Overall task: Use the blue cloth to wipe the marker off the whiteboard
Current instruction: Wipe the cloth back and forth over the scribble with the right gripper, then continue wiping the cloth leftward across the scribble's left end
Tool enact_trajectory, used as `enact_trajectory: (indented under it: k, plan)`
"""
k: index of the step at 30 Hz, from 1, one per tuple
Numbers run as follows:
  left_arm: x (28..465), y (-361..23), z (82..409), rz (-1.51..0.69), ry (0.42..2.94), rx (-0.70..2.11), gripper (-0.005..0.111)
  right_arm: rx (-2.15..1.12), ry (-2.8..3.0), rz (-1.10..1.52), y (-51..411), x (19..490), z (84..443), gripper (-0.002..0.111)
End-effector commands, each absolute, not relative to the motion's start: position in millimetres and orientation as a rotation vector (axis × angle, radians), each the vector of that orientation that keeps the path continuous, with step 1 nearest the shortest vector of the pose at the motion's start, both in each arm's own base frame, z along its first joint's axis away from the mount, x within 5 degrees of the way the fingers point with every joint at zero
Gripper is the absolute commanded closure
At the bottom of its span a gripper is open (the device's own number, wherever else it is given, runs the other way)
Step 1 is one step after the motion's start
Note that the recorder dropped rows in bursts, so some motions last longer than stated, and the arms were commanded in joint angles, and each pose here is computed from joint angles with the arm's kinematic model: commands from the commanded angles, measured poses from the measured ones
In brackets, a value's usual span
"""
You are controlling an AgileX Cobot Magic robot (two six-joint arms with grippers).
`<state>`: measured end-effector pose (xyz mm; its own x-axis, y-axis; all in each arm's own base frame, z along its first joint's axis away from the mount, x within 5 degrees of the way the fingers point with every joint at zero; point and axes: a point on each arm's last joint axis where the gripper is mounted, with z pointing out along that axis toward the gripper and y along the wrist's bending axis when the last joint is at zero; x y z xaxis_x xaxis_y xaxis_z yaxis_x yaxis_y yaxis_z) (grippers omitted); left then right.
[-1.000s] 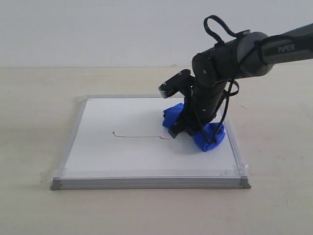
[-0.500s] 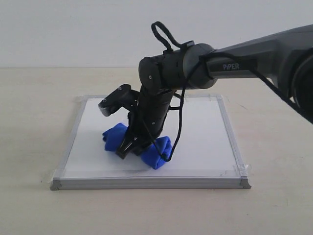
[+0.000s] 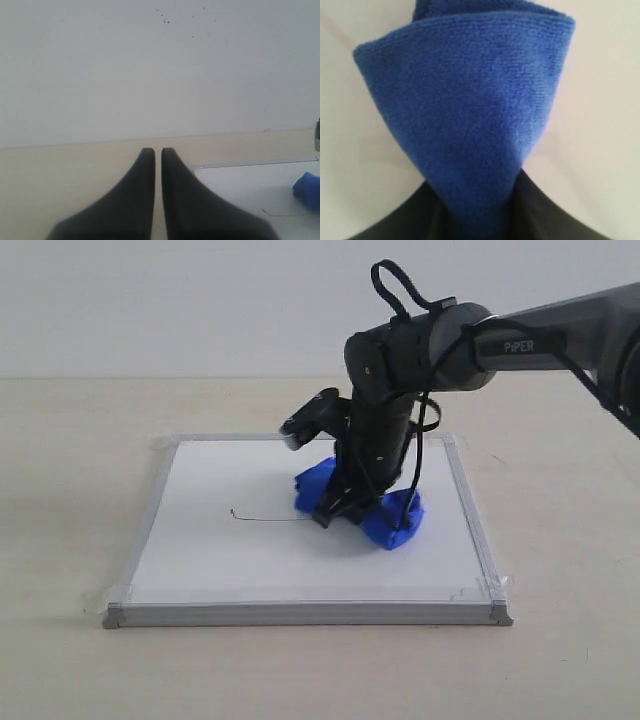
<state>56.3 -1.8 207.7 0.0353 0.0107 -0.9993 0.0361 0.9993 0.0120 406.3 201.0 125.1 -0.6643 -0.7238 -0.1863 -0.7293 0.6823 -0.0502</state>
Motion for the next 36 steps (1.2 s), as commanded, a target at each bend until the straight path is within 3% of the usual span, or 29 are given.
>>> enact_trajectory:
  k: [1,5,12,14,19,25,27,33,36]
  plan:
    - [56,-2,209,-0.030,1.535,0.030,0.102,-1.398,2.655,0.604,262,365,110,0.108]
    - [56,-2,209,-0.030,1.535,0.030,0.102,-1.343,2.645,0.491,263,374,115,0.108]
    - [56,-2,209,-0.030,1.535,0.030,0.102,-0.919,2.720,-0.298,195,421,104,0.108]
    - [56,-2,209,-0.030,1.535,0.030,0.102,-0.851,2.704,-0.377,187,426,106,0.108]
    - [56,-2,209,-0.030,1.535,0.030,0.102,-0.955,2.718,-0.197,205,418,104,0.108]
    - [56,-2,209,-0.030,1.535,0.030,0.102,-1.311,2.588,0.561,275,377,112,0.108]
    - [56,-2,209,-0.030,1.535,0.030,0.102,-1.271,2.575,0.529,274,385,117,0.108]
    - [56,-2,209,-0.030,1.535,0.030,0.102,-0.786,2.624,-0.133,204,438,119,0.108]
    - [56,-2,209,-0.030,1.535,0.030,0.102,-0.825,2.634,-0.077,218,432,114,0.108]
